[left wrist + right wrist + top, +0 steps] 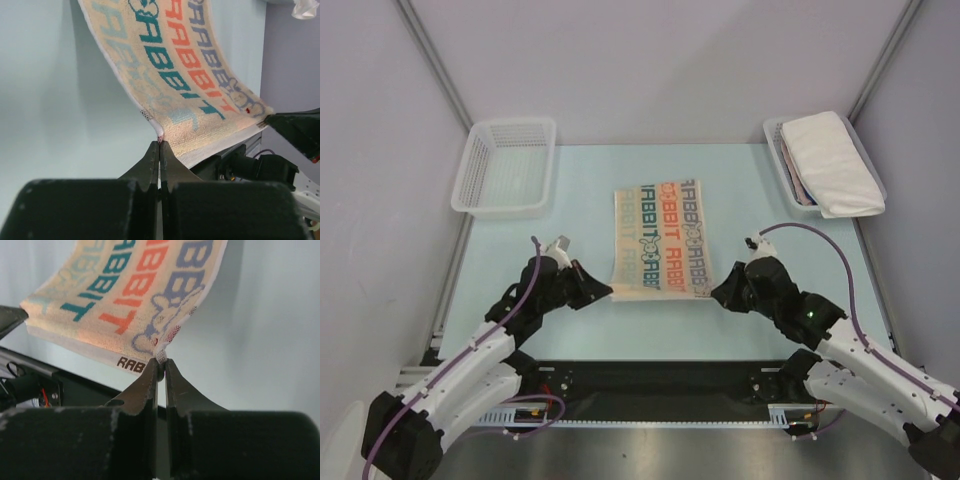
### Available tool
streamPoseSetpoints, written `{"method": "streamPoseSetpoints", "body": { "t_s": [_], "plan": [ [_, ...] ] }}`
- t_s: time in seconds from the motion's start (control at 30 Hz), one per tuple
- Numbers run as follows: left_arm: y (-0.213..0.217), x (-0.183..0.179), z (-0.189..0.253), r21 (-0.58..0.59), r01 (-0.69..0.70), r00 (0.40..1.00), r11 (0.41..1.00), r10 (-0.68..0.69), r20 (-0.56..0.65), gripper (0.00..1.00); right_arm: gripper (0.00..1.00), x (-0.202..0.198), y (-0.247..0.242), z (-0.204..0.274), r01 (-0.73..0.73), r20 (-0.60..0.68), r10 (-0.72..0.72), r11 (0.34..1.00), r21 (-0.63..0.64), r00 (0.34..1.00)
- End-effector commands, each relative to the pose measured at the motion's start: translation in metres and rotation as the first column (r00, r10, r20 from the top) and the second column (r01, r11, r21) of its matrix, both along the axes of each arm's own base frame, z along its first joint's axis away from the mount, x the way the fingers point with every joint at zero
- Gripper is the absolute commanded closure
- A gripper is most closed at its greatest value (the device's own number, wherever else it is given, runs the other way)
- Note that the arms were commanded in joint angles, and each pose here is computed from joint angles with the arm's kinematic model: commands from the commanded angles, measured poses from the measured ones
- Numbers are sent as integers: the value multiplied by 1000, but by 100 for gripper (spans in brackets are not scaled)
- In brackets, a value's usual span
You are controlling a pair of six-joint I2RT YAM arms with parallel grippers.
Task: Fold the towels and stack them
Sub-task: Flatten out the crumpled towel
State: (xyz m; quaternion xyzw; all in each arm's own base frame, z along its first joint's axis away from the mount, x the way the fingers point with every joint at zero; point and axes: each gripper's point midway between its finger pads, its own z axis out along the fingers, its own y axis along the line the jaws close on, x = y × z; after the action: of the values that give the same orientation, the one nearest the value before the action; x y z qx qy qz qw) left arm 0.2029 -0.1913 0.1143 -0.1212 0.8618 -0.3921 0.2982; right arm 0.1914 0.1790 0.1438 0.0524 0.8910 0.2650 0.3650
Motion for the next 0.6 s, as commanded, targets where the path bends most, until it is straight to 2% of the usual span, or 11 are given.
{"method": "streamPoseSetpoints", "body": {
  "t_s": [0.0,0.33,0.57],
  "plan": [
    [9,-14,-16,13,-37,996,999,38,-75,100,100,-14,-10,-13,57,-45,-59,998,-27,997],
    [10,-47,-58,63,14,970,998,1,-243,100,100,-57,7,-61,-3,-173,-5,999,-43,985],
    [12,-65,-76,90,64,938,994,-30,-345,100,100,-81,4,-90,-36,-253,1,991,-133,967]
  ]
}}
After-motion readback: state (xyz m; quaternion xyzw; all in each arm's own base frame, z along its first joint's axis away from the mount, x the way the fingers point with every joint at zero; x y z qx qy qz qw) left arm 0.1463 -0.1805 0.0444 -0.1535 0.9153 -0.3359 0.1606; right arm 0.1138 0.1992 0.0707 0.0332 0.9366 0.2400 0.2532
